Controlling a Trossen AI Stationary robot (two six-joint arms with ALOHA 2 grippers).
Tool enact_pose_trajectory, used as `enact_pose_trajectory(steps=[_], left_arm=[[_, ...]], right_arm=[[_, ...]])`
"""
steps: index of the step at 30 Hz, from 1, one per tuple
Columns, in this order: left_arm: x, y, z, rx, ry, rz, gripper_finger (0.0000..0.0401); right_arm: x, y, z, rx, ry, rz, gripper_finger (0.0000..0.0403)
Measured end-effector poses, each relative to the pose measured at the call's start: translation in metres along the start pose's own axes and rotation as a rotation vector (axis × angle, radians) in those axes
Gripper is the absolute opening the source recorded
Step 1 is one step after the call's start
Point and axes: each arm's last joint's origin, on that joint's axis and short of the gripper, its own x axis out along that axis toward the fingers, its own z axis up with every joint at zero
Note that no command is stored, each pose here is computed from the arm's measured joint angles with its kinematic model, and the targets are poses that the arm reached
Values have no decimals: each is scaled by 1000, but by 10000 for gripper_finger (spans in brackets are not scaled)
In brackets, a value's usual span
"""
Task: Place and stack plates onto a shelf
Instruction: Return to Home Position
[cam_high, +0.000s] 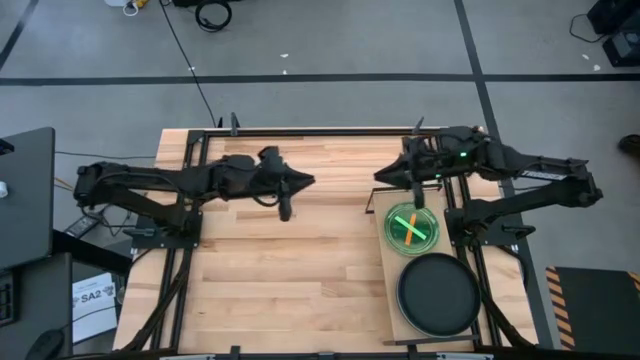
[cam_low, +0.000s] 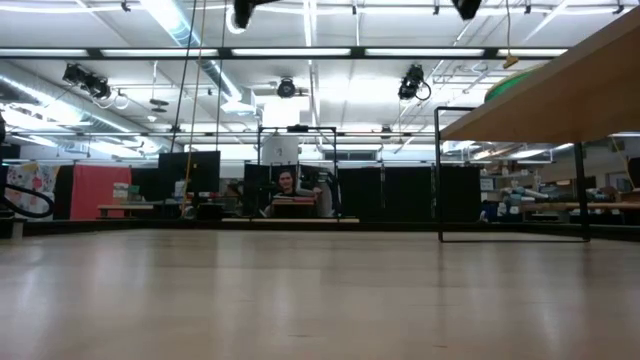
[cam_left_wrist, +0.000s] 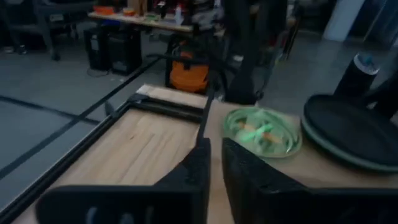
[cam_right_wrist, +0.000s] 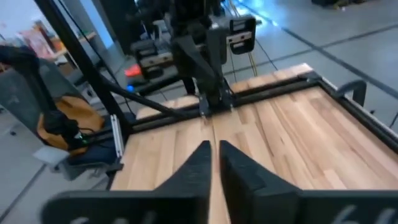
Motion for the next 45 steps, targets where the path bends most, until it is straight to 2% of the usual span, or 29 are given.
enact_pose_trajectory(steps=[3,6,10,16,22,26,37,45], left_arm=[[-20,2,5,13,28,13,21],[-43,4,12,32,38,3,7],[-75,4,20,62,25,4,12],[-121,5,23,106,15,50,20],[-145,5,16,141,30,90,14],[-150,6,-5,139,-1,104,13],[-157,25,-88,67,-117,85,12],[-169,40,-121,17,-186,73,12]], right_arm=[[-16,4,5,-8,-42,11,11],[-35,8,7,-33,-82,21,10],[-60,13,7,-44,-135,16,23],[-92,16,0,-72,-151,-2,13],[-115,17,-11,-125,-144,-21,11],[-120,14,-25,-142,-137,-29,14],[-120,3,-70,-141,-151,-25,14],[-128,-2,-95,-126,-223,-7,13]])
